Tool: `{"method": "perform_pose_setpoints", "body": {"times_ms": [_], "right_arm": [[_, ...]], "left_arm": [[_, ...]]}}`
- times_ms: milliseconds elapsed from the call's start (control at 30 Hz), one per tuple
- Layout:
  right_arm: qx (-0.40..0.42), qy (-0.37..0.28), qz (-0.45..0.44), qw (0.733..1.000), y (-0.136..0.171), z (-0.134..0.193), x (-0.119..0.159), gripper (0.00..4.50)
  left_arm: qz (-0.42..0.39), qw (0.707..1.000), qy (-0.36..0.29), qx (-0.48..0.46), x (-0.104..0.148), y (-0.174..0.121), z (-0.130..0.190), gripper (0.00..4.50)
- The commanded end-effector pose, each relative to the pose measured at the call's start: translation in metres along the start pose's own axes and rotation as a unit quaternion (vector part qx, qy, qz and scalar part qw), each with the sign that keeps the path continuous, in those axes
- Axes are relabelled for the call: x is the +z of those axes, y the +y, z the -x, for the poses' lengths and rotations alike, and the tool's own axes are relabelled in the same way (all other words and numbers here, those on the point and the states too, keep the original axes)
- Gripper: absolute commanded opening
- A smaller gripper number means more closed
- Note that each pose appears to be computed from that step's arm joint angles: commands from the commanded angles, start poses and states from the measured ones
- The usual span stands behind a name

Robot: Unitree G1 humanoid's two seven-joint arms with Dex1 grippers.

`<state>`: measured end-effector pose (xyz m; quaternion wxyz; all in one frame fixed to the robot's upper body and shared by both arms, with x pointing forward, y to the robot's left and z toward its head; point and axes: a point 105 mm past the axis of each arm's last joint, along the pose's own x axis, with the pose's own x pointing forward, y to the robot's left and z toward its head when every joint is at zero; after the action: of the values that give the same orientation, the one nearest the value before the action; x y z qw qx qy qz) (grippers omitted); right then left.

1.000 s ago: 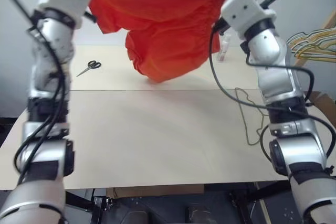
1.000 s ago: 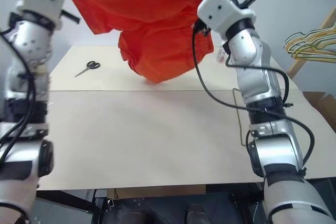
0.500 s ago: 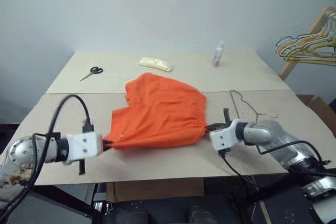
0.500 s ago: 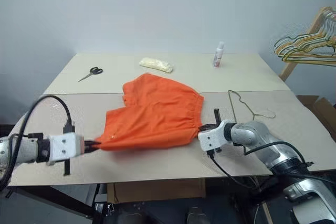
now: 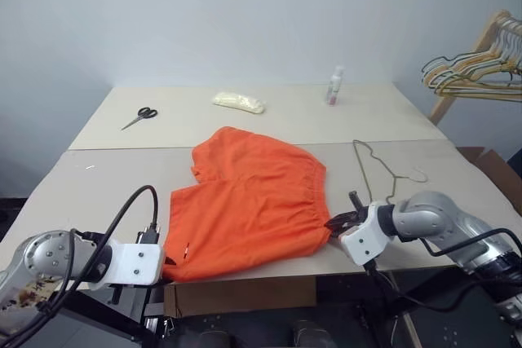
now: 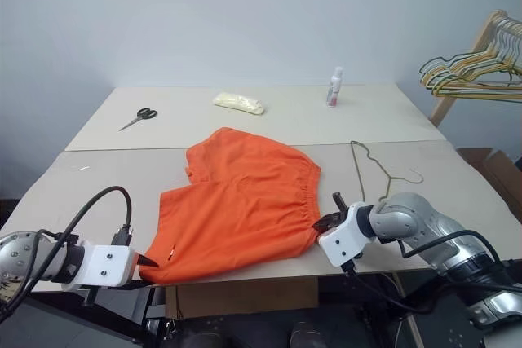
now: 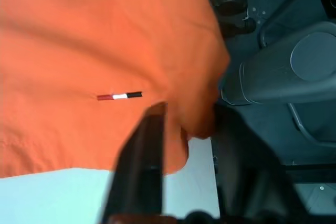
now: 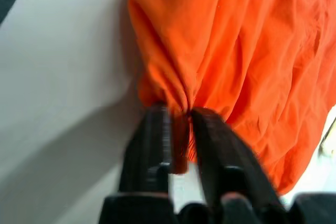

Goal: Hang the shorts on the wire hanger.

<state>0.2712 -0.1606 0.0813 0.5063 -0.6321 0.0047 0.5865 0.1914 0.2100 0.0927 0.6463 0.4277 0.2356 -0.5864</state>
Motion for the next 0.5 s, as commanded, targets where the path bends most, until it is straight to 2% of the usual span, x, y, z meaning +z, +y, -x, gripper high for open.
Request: {"method": "perform_pose_setpoints", "body": {"times_ms": [33, 133, 200, 233, 300, 367, 500], "right_arm": [[-0.005, 0.007, -0.025, 1.0, -0.008, 0.032, -0.003, 2.22], [-0.034, -0.006, -0.108, 0.993, -0.017, 0.06, -0.007, 3.25], [-0.08, 0.008, -0.17, 0.982, -0.027, 0.072, -0.019, 3.93], [-0.102, 0.027, -0.211, 0.972, -0.031, 0.076, -0.03, 4.29], [-0.149, 0.074, -0.284, 0.944, -0.036, 0.083, -0.054, 4.45], [-0.212, 0.117, -0.368, 0.898, -0.041, 0.085, -0.079, 4.45], [-0.321, 0.127, -0.565, 0.749, -0.052, 0.075, -0.113, 4.45]], "left_arm": [[-0.006, 0.999, -0.032, -0.016, 0.016, 0.001, 0.014, 2.68], [0.01, 0.996, -0.086, -0.006, 0.03, 0.007, 0.029, 3.65], [0.012, 0.991, -0.134, 0.02, 0.041, 0.016, 0.037, 4.29], [0.013, 0.986, -0.162, 0.035, 0.048, 0.022, 0.04, 4.5], [0.01, 0.974, -0.218, 0.068, 0.063, 0.034, 0.046, 4.5], [0.003, 0.962, -0.25, 0.112, 0.074, 0.049, 0.045, 4.5], [-0.008, 0.946, -0.281, 0.161, 0.09, 0.073, 0.037, 4.5]]}}
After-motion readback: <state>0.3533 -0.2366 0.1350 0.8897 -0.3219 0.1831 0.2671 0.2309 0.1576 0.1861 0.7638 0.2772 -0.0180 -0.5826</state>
